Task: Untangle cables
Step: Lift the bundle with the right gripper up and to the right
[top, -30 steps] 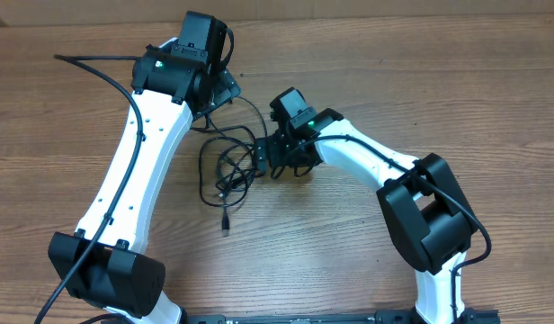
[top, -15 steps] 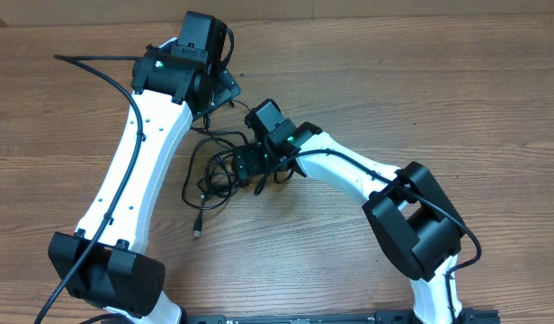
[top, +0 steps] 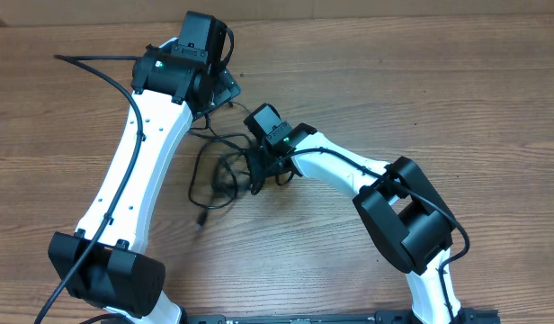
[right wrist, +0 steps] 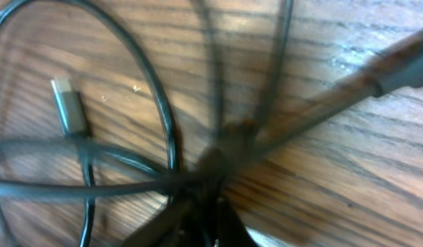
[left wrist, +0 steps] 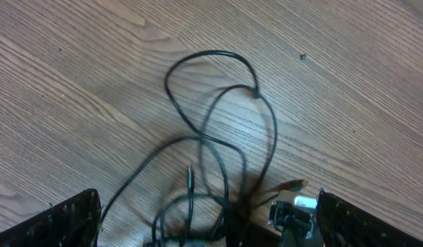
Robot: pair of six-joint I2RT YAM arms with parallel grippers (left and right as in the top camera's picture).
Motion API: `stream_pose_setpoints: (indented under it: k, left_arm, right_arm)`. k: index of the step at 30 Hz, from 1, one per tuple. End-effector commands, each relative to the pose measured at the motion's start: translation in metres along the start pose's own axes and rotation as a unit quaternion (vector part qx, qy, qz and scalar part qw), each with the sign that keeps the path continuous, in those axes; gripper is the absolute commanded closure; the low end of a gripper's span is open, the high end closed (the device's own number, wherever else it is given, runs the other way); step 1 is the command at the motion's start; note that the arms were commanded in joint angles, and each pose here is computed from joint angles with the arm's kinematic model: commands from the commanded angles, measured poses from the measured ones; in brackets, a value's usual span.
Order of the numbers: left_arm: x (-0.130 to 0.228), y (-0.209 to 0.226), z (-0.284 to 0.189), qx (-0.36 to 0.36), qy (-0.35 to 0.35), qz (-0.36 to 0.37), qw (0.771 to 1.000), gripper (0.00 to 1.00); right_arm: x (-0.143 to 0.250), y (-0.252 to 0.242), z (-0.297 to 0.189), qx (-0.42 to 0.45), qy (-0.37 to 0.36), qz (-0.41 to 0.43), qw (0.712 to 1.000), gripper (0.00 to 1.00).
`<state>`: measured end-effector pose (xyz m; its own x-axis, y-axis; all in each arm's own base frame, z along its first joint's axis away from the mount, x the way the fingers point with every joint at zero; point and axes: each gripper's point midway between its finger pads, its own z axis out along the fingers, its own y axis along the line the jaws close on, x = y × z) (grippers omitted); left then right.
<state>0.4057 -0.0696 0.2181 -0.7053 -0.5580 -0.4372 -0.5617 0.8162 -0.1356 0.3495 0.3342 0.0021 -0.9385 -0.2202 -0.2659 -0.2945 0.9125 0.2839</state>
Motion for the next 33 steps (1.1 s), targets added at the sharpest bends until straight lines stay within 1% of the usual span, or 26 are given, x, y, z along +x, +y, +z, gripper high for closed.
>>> stream_pose_setpoints:
  k: [1,6,15,18,23,27,31,32,33]
  left_arm:
    - [-0.006,0.004,-0.011,0.002,-0.016,0.002,1.000,0.00]
    - [-0.006,0.004,-0.011,0.002,-0.016,0.002,1.000,0.00]
    - [-0.006,0.004,-0.011,0.002,-0.016,0.002,1.000,0.00]
    - [-0.006,0.004,-0.011,0.002,-0.016,0.002,1.000,0.00]
    - [-0.006,0.004,-0.011,0.002,-0.016,0.002,1.000,0.00]
    - [-0.006,0.004,-0.011,0.002,-0.016,0.002,1.000,0.00]
    - [-0.006,0.004,-0.011,0.002,-0.016,0.002,1.000,0.00]
    - [-0.006,0.004,-0.011,0.002,-0.016,0.002,1.000,0.00]
    - [-0.006,0.004,-0.011,0.002,-0.016,0.002,1.000,0.00]
  right_arm:
    - [0.015,-0.017,0.009,0.027,0.033,0.010,0.999,0.96]
    - [0.003,-0.014,-0.022,0.028,0.026,0.015,0.999,0.96]
    - [-0.041,-0.013,-0.127,-0.002,-0.054,0.039,0.998,0.96]
    - [-0.055,-0.017,-0.167,-0.027,-0.085,0.053,0.995,0.96]
    - [-0.072,-0.035,-0.217,-0.071,-0.129,0.082,0.986,0.96]
    - [-0.083,-0.060,-0.238,-0.103,-0.144,0.143,0.974,0.96]
    - [-0.089,-0.080,-0.253,-0.156,-0.138,0.196,0.958,0.96]
    - [-0.092,-0.088,-0.260,-0.181,-0.139,0.213,0.950,0.96]
    - [-0.094,-0.089,-0.264,-0.195,-0.139,0.216,0.946,0.96]
